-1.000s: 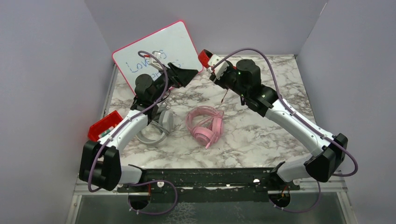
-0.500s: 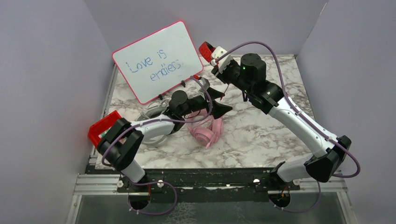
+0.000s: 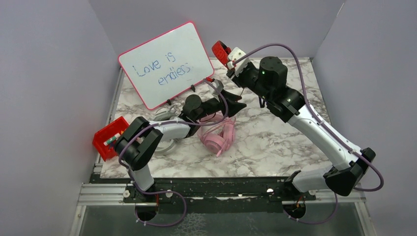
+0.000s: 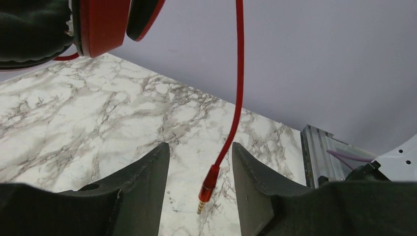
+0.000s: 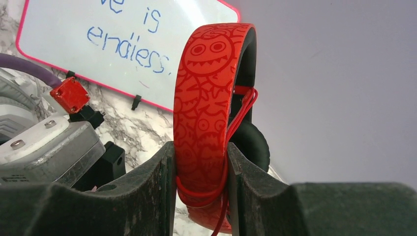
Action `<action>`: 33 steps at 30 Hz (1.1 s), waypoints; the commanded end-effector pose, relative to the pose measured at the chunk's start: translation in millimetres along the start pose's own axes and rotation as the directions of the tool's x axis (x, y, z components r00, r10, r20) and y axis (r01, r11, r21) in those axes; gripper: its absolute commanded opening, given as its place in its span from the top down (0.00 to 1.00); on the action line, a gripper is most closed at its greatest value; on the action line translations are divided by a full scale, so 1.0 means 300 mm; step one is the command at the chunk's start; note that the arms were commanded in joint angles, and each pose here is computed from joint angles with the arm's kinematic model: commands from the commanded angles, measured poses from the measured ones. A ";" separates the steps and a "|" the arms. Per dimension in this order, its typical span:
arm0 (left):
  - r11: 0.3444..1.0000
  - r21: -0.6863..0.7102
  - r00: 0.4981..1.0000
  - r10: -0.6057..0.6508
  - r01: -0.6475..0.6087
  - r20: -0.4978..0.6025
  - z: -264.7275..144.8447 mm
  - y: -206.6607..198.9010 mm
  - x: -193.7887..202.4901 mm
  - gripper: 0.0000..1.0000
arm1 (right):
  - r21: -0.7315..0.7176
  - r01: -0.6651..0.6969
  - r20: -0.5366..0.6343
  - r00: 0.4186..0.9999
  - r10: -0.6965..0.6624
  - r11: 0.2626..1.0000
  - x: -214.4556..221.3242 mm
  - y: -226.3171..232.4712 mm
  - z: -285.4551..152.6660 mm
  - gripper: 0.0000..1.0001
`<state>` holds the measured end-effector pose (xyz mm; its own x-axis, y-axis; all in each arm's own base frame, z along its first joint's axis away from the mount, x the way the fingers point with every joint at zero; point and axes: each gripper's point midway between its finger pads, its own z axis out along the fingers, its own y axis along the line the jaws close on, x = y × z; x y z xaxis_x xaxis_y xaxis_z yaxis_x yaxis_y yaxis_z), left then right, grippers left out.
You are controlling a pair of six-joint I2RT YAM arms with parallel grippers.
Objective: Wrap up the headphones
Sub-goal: Place the headphones at the center of the board.
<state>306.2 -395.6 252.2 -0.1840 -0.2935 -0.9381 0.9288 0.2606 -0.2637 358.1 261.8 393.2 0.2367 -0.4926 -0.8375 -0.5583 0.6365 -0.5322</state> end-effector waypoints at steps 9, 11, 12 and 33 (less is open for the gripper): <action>0.997 -0.051 0.996 0.058 -0.055 0.066 -0.010 0.052 -0.133 0.99 | 0.024 -0.065 0.078 0.995 0.063 0.998 -0.092 -0.048 -0.083 1.00; 0.994 -0.080 0.996 0.081 -0.078 0.037 -0.034 0.074 -0.155 1.00 | -0.023 -0.100 0.061 0.993 0.101 0.995 -0.073 -0.009 -0.087 1.00; 0.992 -0.088 0.995 0.095 -0.093 0.019 -0.037 0.078 -0.169 1.00 | -0.039 -0.119 0.043 0.992 0.121 0.992 -0.057 0.007 -0.090 1.00; 0.980 -0.196 0.906 -0.054 -0.032 -0.420 0.027 0.293 -0.118 1.00 | -0.317 -0.825 -0.163 0.533 0.830 0.468 0.387 -0.075 -0.043 1.00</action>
<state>387.4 -365.1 305.3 -0.2061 0.0033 -0.9785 0.8741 0.4501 -0.1826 388.8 179.3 285.9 -0.4088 0.0049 -0.9126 -0.6703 0.6770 0.3039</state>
